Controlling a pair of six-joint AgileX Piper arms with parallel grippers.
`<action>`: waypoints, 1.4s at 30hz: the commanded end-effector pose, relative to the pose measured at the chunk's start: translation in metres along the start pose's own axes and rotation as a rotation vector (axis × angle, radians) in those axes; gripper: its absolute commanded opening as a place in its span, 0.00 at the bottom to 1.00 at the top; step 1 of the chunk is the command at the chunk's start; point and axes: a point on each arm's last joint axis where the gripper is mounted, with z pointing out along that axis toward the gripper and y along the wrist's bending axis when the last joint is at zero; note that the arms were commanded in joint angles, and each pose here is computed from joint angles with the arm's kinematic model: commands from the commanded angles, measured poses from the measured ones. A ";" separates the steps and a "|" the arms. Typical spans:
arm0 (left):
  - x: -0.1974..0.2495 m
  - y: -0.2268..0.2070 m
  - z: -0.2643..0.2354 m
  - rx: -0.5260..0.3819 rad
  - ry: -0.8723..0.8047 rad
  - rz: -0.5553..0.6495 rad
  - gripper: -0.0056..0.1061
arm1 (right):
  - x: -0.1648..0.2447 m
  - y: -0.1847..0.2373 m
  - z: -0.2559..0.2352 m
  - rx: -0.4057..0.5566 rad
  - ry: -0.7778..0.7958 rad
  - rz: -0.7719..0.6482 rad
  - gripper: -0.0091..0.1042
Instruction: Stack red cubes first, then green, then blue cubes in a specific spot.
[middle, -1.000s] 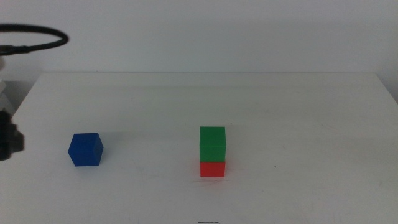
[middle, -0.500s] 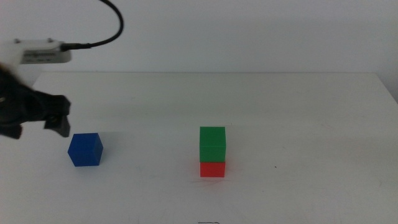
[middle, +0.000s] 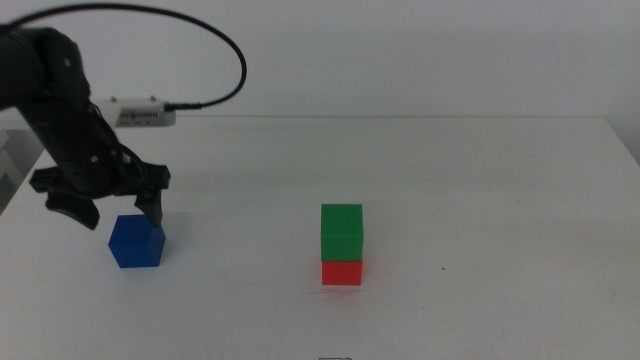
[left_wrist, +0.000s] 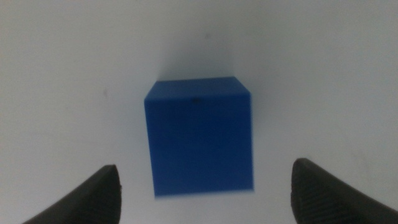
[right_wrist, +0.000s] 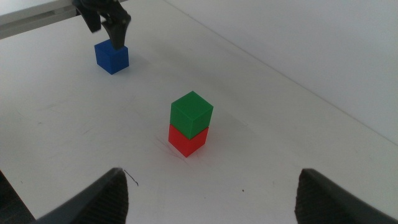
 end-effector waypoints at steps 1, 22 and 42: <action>-0.008 -0.003 -0.011 0.008 -0.063 0.012 0.89 | -0.012 -0.003 -0.004 0.032 -0.084 -0.009 0.81; -0.013 -0.010 -0.008 0.034 0.007 -0.072 0.12 | -0.012 -0.003 -0.004 0.032 -0.084 -0.009 0.81; 0.038 -0.210 -0.117 0.084 -0.163 0.038 0.04 | -0.012 -0.003 -0.004 0.032 -0.084 -0.009 0.81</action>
